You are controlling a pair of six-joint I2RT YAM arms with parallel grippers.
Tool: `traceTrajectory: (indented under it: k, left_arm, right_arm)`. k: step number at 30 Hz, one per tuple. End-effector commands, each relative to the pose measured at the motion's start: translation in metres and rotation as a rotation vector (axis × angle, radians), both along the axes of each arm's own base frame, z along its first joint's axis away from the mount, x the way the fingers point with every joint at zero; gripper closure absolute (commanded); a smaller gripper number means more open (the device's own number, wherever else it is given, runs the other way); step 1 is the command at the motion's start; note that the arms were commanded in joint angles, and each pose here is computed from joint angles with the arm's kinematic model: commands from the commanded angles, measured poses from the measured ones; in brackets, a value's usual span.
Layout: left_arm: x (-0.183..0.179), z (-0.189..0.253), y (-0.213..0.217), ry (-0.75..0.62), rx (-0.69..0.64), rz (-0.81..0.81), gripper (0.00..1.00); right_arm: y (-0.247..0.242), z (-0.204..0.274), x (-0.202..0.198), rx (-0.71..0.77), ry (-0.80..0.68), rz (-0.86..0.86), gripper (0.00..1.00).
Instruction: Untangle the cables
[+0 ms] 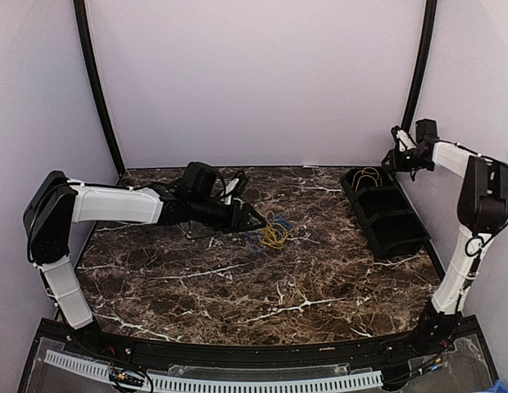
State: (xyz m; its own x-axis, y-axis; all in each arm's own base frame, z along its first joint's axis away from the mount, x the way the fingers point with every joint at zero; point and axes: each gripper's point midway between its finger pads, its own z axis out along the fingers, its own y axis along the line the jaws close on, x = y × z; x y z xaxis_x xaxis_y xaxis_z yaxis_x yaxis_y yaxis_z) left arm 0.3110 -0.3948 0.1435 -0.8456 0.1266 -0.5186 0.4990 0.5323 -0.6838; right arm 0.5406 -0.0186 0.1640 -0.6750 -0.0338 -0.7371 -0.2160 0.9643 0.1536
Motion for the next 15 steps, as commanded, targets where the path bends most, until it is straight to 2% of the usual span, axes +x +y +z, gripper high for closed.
traceTrajectory:
  k: [1,4,8,15]
  left_arm:
    - [0.006,0.048,0.013,-0.16,0.012,0.04,0.38]
    - [0.011,0.043,0.026,-0.2,0.063,0.096,0.39]
    - [0.022,0.036,0.041,-0.244,0.124,0.174,0.42]
    - [0.032,0.01,0.028,-0.183,0.148,0.159,0.46]
  right_arm:
    - [-0.001,0.061,-0.02,-0.046,-0.133,-0.011,0.62]
    - [0.017,0.067,-0.041,0.001,-0.148,0.055,0.61]
    - [0.076,0.052,-0.081,0.099,-0.159,0.277,0.59]
    - [0.176,0.025,-0.14,0.298,-0.109,0.593,0.6]
